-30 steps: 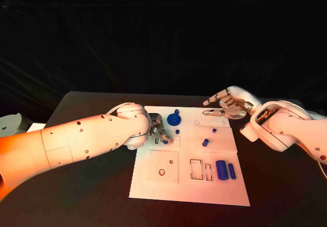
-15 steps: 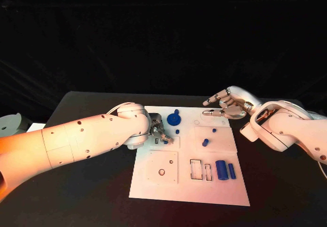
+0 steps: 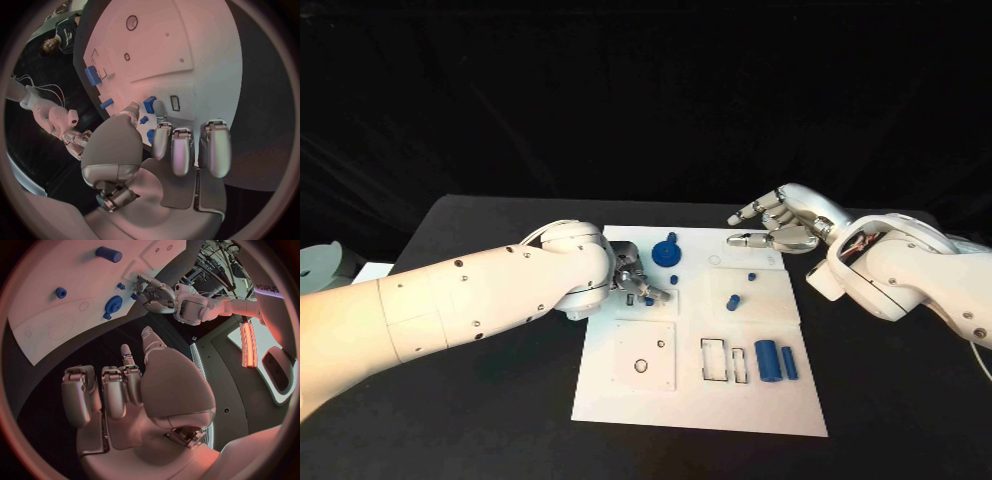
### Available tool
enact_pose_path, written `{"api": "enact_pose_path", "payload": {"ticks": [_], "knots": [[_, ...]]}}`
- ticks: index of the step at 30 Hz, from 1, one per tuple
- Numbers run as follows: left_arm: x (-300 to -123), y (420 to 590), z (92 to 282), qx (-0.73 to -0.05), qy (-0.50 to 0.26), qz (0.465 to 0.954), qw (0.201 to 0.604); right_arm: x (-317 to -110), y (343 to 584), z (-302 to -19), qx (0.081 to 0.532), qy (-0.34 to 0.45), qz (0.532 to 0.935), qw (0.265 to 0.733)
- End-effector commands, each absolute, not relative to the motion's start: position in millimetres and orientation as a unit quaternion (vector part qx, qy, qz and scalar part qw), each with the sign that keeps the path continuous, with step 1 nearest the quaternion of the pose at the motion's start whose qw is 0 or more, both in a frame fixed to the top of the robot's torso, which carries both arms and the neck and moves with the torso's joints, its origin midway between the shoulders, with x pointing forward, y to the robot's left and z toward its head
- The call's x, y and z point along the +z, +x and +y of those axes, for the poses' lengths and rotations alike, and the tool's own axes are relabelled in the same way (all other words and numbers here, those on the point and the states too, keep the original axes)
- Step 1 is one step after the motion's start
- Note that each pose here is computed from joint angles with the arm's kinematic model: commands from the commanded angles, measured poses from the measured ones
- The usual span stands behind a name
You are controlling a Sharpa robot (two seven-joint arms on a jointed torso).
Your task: Assemble the parts on the task board
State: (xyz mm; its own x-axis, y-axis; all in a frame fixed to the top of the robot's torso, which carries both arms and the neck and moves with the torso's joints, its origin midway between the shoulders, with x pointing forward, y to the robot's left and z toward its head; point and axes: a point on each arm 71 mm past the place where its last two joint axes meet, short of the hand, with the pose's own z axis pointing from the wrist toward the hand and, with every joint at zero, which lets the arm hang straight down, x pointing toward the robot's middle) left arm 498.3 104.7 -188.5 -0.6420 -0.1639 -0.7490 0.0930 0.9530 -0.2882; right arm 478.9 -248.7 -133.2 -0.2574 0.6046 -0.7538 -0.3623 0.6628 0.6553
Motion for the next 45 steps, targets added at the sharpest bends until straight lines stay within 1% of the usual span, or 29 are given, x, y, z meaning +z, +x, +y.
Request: {"api": "enact_pose_path", "payload": {"ticks": [1, 5, 14, 20, 24, 28, 34, 45], "knots": [[-186.3, 495.9, 104.1, -0.177, -0.053, 0.892, 0.414, -135.2, 478.9, -248.0, 0.401, 0.085, 0.690, 0.597], [-180.2, 497.2, 108.0, -0.186, -0.068, 0.887, 0.417, -136.7, 479.8, -248.4, 0.399, 0.086, 0.691, 0.597], [-168.3, 508.7, 122.9, -0.188, -0.095, 0.883, 0.420, -143.2, 480.3, -248.4, 0.398, 0.088, 0.695, 0.592], [-155.1, 516.3, 135.6, -0.191, -0.102, 0.886, 0.411, -144.6, 481.0, -249.0, 0.397, 0.089, 0.696, 0.592], [-144.6, 526.5, 144.5, -0.192, -0.107, 0.887, 0.406, -144.9, 481.4, -249.8, 0.396, 0.090, 0.696, 0.593], [-136.8, 541.3, 150.9, -0.192, -0.107, 0.889, 0.403, -145.0, 481.8, -250.0, 0.395, 0.090, 0.695, 0.594], [-135.3, 557.2, 154.1, -0.163, -0.082, 0.895, 0.407, -145.3, 482.7, -250.0, 0.395, 0.090, 0.695, 0.594], [-141.2, 573.5, 154.5, -0.126, -0.068, 0.900, 0.412, -145.6, 483.1, -247.4, 0.398, 0.088, 0.696, 0.592]]}}
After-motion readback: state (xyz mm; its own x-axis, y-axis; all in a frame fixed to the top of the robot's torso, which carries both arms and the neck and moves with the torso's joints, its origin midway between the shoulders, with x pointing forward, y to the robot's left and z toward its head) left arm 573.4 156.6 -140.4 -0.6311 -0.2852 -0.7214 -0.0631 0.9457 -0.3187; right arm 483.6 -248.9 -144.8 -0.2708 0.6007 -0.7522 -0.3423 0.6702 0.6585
